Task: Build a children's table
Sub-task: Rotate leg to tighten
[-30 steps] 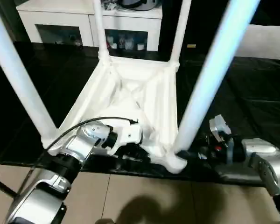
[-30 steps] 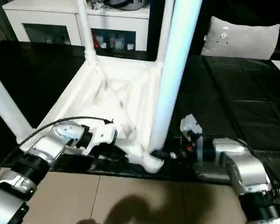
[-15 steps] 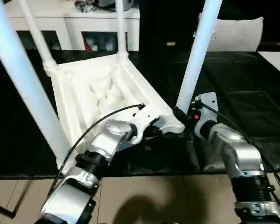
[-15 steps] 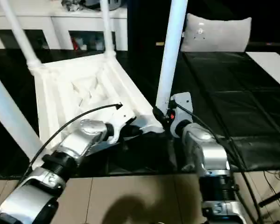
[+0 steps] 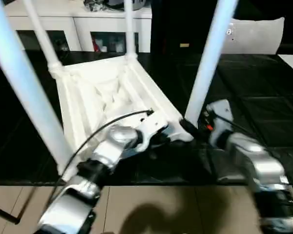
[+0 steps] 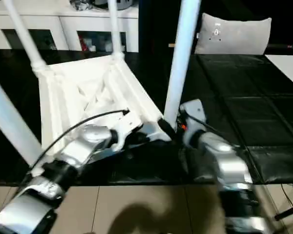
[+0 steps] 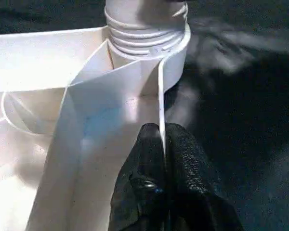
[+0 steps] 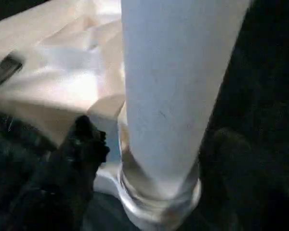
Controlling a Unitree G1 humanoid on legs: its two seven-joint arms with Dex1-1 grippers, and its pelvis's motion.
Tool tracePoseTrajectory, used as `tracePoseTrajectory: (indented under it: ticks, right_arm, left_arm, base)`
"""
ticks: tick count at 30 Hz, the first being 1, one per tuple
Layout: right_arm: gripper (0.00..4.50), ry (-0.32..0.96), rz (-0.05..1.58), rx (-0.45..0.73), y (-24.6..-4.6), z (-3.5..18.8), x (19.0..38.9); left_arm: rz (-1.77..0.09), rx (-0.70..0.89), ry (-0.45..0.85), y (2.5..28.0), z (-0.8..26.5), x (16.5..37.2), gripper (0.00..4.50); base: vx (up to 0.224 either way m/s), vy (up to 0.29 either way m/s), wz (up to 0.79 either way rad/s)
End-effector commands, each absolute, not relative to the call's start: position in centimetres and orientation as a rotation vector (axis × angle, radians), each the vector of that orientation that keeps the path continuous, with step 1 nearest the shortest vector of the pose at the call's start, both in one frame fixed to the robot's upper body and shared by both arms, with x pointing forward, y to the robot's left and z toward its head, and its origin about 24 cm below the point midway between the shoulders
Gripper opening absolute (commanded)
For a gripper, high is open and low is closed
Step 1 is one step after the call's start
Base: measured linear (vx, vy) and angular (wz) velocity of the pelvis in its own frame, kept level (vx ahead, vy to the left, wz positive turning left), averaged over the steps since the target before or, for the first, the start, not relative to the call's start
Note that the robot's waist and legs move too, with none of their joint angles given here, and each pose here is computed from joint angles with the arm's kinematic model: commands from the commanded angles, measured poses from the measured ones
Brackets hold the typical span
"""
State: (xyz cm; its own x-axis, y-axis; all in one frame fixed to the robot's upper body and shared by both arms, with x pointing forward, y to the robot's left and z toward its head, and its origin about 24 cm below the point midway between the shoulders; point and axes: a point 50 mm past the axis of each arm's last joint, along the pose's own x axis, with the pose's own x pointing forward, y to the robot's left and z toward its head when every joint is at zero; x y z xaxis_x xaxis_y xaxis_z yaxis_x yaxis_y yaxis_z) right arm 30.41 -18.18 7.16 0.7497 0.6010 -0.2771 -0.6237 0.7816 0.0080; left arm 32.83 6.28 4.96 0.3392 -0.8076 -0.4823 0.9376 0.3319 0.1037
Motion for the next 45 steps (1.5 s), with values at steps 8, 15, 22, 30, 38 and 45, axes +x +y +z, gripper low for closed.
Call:
tracePoseTrajectory:
  ticks: [8,15,22,30,38,45]
  right_arm:
    - [4.34,0.326,1.010,-0.141,-19.9,8.1,28.5]
    - [3.99,0.381,1.217,-0.120,-20.5,8.7,27.7]
    - [3.41,0.387,1.306,-0.106,-20.0,8.6,27.4]
    - [2.67,0.378,1.342,-0.075,-19.3,8.3,27.3]
    - [1.99,0.383,1.366,-0.046,-19.0,8.1,26.9]
    - [1.93,0.351,1.329,0.043,-18.1,8.1,26.5]
  left_arm:
    - [-1.466,0.493,0.340,7.7,4.9,31.1,0.00]
    - [-1.629,0.579,0.367,9.2,5.2,30.6,0.00]
    - [-1.709,0.616,0.379,9.7,5.5,30.4,0.00]
    - [-1.732,0.618,0.371,9.5,5.3,30.2,0.00]
    - [-1.729,0.618,0.375,9.7,5.1,30.2,0.00]
    - [-1.661,0.543,0.374,9.1,5.2,30.5,0.00]
  base:
    - [0.000,0.000,0.00]
    - [0.000,0.000,0.00]
    - [0.000,0.000,0.00]
    - [0.000,0.000,0.00]
    - [0.000,0.000,0.00]
    - [0.000,0.000,0.00]
